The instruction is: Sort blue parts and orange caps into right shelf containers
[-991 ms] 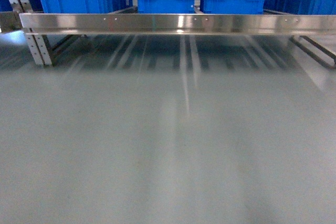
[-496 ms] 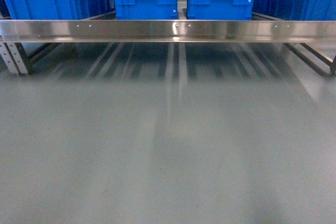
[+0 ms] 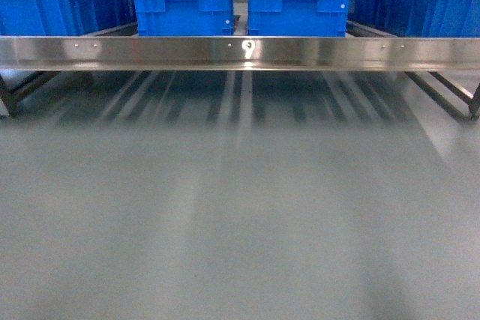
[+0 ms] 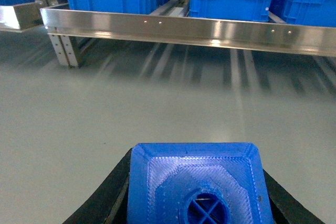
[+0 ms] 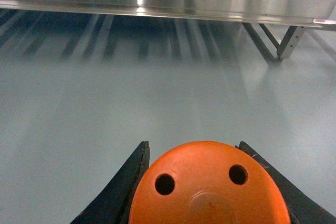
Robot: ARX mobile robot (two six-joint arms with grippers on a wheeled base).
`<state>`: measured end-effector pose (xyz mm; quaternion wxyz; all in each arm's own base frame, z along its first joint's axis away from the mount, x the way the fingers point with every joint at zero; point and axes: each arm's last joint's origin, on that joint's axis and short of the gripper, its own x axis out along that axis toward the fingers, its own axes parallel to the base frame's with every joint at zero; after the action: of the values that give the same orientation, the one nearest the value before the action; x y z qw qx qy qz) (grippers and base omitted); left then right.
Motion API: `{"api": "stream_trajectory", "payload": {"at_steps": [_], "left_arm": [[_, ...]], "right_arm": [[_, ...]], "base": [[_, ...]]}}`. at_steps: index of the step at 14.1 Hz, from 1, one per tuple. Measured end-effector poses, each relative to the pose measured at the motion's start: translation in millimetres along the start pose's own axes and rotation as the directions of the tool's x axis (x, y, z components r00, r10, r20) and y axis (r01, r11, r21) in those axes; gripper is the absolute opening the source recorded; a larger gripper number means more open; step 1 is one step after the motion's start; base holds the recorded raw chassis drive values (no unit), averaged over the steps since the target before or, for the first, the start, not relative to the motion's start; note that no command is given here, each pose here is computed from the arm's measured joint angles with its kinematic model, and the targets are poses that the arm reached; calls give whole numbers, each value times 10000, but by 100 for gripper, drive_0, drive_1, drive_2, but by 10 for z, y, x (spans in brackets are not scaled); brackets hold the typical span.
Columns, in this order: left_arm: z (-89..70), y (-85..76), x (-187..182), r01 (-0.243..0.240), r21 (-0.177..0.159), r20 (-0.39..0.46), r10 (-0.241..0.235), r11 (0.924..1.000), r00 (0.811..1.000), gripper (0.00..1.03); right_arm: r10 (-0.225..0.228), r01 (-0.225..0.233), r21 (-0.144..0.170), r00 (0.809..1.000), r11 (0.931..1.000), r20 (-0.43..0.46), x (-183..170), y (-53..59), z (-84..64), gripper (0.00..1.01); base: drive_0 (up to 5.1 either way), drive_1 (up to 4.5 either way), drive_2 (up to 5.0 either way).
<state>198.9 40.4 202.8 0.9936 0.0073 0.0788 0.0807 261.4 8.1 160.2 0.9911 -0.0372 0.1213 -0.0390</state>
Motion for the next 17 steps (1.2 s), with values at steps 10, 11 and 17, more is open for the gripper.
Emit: {"api": "stream_trajectory", "payload": {"at_steps": [10, 11, 17], "left_arm": [[-1, -6, 0, 54, 3, -14, -54, 10000, 10000, 45], [-1, -6, 0, 54, 3, -14, -54, 10000, 10000, 45], [-1, -6, 0, 54, 3, -14, -54, 10000, 10000, 45]], "right_arm": [[-4, 4, -4, 10000, 10000, 0, 0, 0, 0, 43], [-4, 4, -3, 10000, 10000, 4, 0, 0, 0, 43], [-3, 3, -6, 10000, 10000, -15, 0, 0, -1, 43]], "base": [[146, 328, -444], [7, 437, -423], [5, 422, -411]]}}
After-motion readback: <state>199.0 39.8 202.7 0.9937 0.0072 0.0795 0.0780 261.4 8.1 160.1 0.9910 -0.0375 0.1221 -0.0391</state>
